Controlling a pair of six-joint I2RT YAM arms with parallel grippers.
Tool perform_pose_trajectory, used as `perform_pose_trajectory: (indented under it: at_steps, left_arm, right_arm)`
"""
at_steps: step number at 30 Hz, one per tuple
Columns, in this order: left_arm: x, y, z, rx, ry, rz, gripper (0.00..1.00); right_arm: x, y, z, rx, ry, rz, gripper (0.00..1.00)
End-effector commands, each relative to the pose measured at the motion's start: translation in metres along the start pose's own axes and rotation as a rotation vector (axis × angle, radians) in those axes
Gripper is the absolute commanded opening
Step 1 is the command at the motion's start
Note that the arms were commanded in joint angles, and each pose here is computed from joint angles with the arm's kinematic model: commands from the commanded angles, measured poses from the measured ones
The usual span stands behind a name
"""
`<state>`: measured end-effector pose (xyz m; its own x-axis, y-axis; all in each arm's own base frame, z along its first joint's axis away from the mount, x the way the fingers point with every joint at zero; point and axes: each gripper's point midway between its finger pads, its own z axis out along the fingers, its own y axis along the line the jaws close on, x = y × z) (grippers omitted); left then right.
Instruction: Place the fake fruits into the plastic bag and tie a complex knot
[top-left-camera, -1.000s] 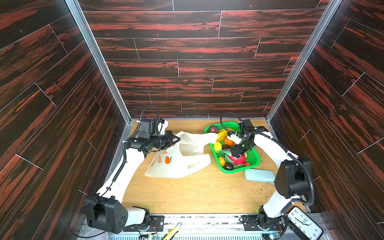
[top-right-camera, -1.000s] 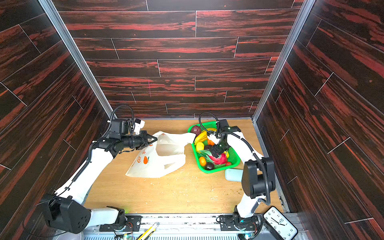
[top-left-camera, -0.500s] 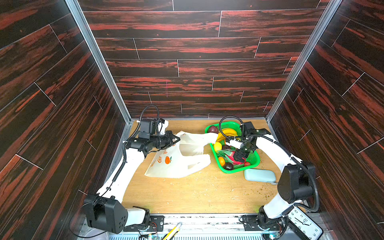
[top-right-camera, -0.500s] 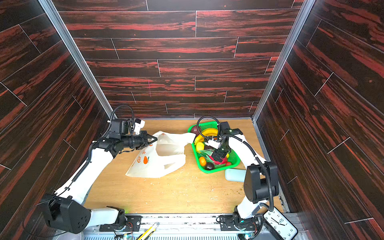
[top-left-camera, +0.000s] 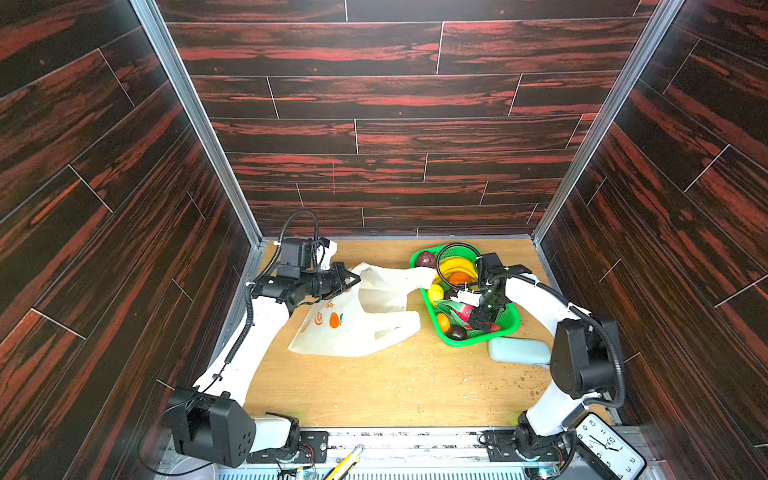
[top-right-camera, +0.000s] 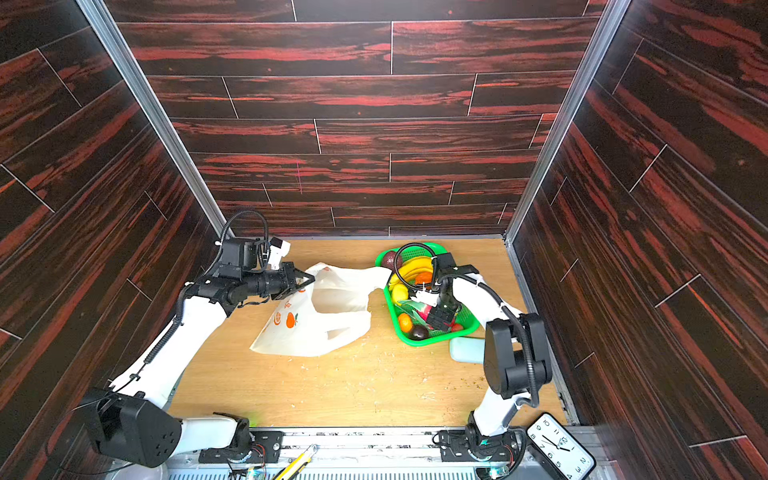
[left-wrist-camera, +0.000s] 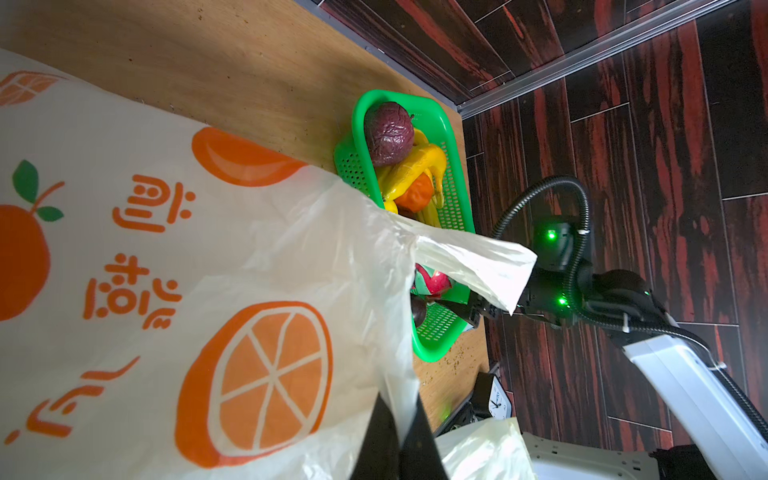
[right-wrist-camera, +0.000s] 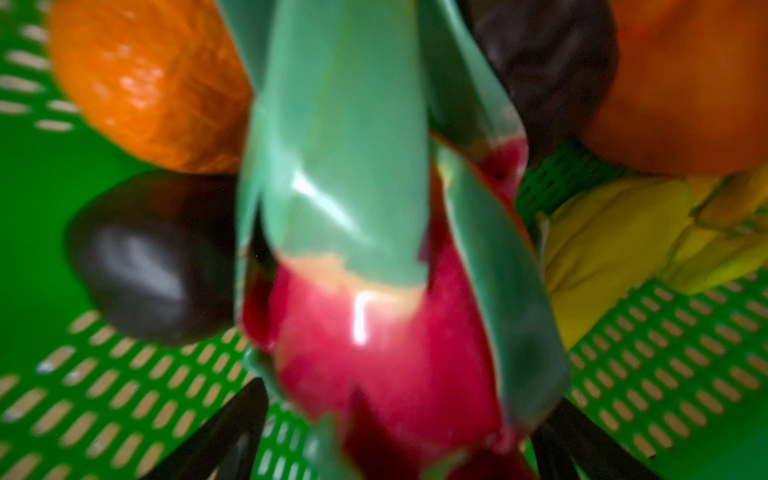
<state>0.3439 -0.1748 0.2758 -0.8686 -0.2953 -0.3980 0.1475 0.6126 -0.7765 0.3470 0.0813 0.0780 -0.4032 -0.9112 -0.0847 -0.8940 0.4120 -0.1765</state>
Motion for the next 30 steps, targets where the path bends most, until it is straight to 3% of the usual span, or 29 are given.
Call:
perform_pose_trajectory:
  at_steps: [1, 12, 18, 30]
  left_arm:
    - [0.001, -0.006, -0.006, 0.007, -0.011, 0.024, 0.00]
    - [0.000, -0.004, -0.004, 0.002, -0.009, 0.020, 0.00]
    - [0.000, -0.004, -0.003, 0.003, -0.007, 0.020, 0.00]
    - [-0.001, -0.005, -0.005, -0.001, -0.007, 0.021, 0.00]
  right_arm:
    - [-0.002, 0.001, 0.017, -0.009, 0.006, -0.045, 0.97]
    - [-0.013, 0.005, 0.035, -0.013, -0.064, -0.041, 0.94]
    - [-0.017, 0.007, 0.031, -0.011, -0.121, 0.034, 0.71]
    - [-0.021, 0.003, 0.005, 0.013, -0.328, 0.138, 0.48]
